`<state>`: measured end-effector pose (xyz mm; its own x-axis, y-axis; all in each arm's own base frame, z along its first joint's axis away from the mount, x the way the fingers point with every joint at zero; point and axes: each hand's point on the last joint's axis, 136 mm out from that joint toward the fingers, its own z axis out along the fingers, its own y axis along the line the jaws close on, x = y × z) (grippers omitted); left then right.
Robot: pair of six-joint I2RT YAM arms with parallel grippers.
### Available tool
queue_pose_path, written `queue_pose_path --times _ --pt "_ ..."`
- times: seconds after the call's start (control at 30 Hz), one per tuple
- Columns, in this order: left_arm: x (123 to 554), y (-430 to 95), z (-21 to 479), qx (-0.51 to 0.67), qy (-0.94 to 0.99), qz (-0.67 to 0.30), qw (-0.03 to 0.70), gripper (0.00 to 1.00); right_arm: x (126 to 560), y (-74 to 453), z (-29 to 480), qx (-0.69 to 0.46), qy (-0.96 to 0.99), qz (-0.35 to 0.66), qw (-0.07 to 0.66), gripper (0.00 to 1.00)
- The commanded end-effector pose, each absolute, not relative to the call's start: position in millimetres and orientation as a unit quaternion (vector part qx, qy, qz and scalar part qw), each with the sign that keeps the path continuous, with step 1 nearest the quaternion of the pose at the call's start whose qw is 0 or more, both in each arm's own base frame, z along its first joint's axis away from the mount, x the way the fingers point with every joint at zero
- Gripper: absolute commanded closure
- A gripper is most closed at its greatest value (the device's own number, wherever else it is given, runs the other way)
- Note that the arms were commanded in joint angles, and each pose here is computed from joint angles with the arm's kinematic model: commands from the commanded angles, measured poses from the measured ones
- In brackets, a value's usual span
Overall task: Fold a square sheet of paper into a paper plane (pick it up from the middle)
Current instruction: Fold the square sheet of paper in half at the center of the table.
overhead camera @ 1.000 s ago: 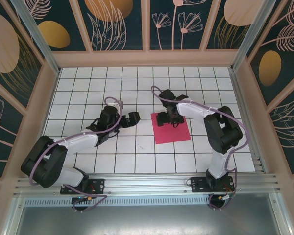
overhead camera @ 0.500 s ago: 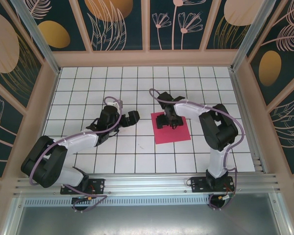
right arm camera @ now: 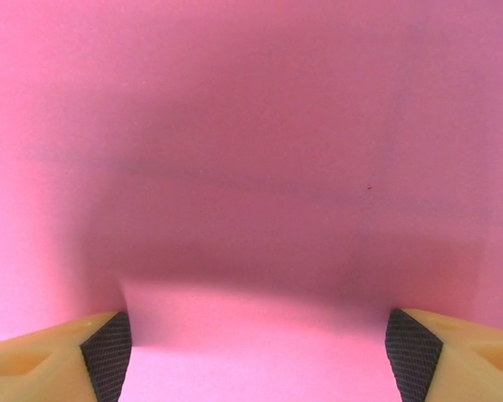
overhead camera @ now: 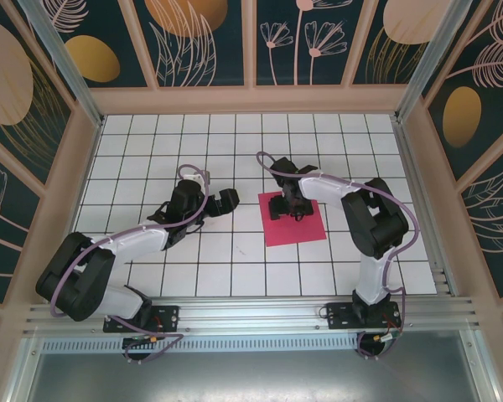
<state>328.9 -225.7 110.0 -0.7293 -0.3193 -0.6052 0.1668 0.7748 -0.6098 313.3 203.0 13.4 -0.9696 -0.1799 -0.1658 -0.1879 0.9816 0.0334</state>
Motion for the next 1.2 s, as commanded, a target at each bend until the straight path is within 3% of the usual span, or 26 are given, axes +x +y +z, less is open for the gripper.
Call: queue_pose_path --times 0.0,0.03,0.27,0.67,0.97,1.17 --pt "335.5 -227.7 122.7 -0.039 0.861 -0.334 0.381 0.01 298.5 199.0 -4.8 -0.084 0.995 0.02 0.046 0.21" --pt "335.7 -227.6 122.9 -0.039 0.861 -0.334 0.382 0.02 299.7 199.6 -2.9 -0.084 0.995 0.021 0.048 0.26" --pt "336.5 -228.7 122.5 -0.038 0.862 -0.334 0.38 0.02 305.3 197.2 2.1 -0.082 0.995 0.009 0.06 0.28" --pt "336.3 -228.0 124.7 -0.041 0.86 -0.335 0.382 0.02 319.7 212.9 42.4 -0.075 0.99 0.05 0.108 0.45" --pt "338.5 -221.2 126.6 -0.057 0.859 -0.325 0.391 0.02 321.7 255.1 83.8 -0.082 0.971 0.18 0.131 0.53" --pt "338.5 -216.1 133.3 -0.065 0.856 -0.32 0.401 0.02 319.2 293.3 121.0 -0.09 0.937 0.306 0.141 0.53"
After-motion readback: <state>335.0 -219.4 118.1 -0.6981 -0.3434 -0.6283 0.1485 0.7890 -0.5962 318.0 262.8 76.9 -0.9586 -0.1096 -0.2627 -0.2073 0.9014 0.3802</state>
